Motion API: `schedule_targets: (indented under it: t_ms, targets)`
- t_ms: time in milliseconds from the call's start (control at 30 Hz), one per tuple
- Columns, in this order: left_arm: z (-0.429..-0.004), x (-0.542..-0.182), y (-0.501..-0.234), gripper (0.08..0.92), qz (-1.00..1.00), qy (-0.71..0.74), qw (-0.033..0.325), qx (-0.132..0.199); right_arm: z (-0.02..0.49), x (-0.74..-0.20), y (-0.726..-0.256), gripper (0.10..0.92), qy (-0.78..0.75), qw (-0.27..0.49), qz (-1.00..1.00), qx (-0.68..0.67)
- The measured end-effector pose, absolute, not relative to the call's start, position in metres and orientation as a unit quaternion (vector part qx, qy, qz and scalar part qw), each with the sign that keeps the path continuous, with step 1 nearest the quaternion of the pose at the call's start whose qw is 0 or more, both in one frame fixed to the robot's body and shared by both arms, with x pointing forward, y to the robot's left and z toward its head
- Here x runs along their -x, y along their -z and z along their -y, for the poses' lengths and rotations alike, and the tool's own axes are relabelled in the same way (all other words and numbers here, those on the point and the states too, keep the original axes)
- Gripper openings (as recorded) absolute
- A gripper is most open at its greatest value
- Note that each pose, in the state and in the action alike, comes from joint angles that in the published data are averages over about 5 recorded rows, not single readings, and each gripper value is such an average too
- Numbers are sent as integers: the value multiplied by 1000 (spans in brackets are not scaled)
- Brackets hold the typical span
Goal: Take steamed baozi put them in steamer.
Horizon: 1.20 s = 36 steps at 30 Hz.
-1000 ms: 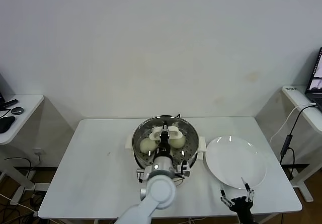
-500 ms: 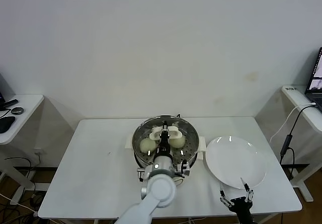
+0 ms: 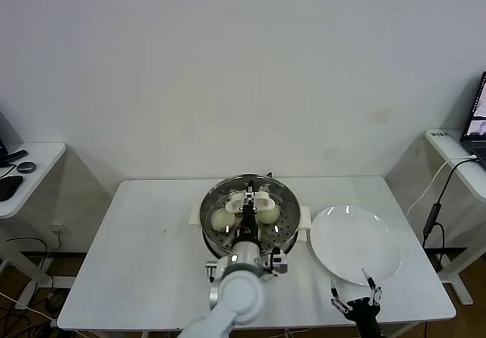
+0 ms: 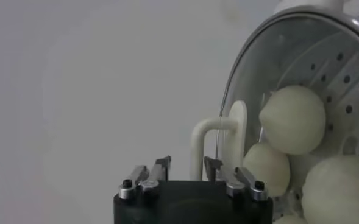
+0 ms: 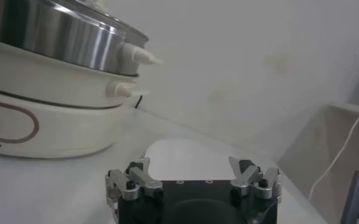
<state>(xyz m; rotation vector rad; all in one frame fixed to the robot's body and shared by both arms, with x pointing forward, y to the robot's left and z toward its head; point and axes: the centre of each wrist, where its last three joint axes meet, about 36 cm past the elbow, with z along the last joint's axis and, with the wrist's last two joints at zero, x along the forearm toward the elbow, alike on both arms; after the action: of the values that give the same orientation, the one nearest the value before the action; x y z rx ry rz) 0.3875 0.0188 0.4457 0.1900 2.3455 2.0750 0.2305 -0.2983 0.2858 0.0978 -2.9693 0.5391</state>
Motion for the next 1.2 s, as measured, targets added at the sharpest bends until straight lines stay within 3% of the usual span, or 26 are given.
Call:
schedule_targets:
  t_ms: [300,500,767,1200]
  targets:
    - [-58,-353,-468,812,-810,-581,3,-77,298,-228,-288,823,-176,60,982,-31]
    - [-120,-327,-483,822,-881,-465,-9,-89,298,-227,-289,823,-169,53,984,-34]
    - [-198,-289,-473,823,-959,-272,-25,-78,294,-223,-293,823,-141,46,988,-45]
    - [-245,-235,-431,823,-995,-61,-74,-40,298,-196,-301,823,-109,70,988,-82]
